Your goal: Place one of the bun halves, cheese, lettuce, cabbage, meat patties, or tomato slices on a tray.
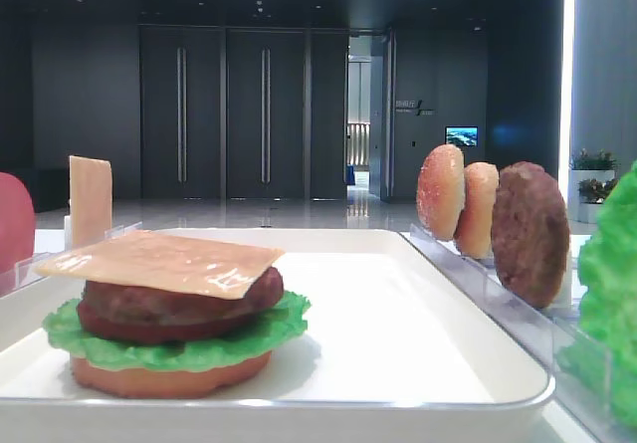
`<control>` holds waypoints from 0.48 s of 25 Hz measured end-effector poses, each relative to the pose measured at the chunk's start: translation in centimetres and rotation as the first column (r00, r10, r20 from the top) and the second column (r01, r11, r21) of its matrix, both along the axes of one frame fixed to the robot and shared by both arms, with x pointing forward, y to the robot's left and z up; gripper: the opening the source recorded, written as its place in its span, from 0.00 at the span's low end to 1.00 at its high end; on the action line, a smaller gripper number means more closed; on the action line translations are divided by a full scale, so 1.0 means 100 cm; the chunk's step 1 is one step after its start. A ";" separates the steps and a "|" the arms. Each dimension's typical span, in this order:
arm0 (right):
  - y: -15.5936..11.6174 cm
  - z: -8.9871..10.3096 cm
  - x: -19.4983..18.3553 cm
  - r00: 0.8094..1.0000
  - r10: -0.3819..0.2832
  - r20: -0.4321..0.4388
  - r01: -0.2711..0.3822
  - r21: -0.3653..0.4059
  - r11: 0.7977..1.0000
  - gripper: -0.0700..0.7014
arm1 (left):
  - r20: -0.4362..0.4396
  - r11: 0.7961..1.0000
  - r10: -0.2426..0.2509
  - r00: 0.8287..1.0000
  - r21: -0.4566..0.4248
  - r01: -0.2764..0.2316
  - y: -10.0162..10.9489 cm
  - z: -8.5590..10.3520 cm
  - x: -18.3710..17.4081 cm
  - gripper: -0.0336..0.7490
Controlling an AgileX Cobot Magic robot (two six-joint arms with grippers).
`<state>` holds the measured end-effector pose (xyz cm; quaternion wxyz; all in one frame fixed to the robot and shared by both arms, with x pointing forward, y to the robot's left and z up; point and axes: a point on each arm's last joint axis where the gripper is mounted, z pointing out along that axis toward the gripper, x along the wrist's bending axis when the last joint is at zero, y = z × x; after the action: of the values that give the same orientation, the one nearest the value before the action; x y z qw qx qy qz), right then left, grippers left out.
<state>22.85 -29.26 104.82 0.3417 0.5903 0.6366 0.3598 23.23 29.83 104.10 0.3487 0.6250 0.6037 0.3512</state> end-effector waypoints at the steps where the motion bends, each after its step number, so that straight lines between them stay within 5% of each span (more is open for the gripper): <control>1: 0.000 0.000 0.000 1.000 0.000 0.000 0.000 0.000 1.000 0.73 | 0.000 1.000 0.000 1.000 0.000 0.000 0.000 0.000 0.000 0.70; 12: 0.000 0.000 0.000 1.000 0.000 0.000 0.000 0.000 1.000 0.73 | 0.000 0.999 -0.035 0.999 0.000 0.035 0.000 0.000 0.000 0.70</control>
<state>22.85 -29.26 104.82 0.3417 0.5903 0.6366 0.3598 23.22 29.86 104.10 0.3548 0.6353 0.5928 0.3451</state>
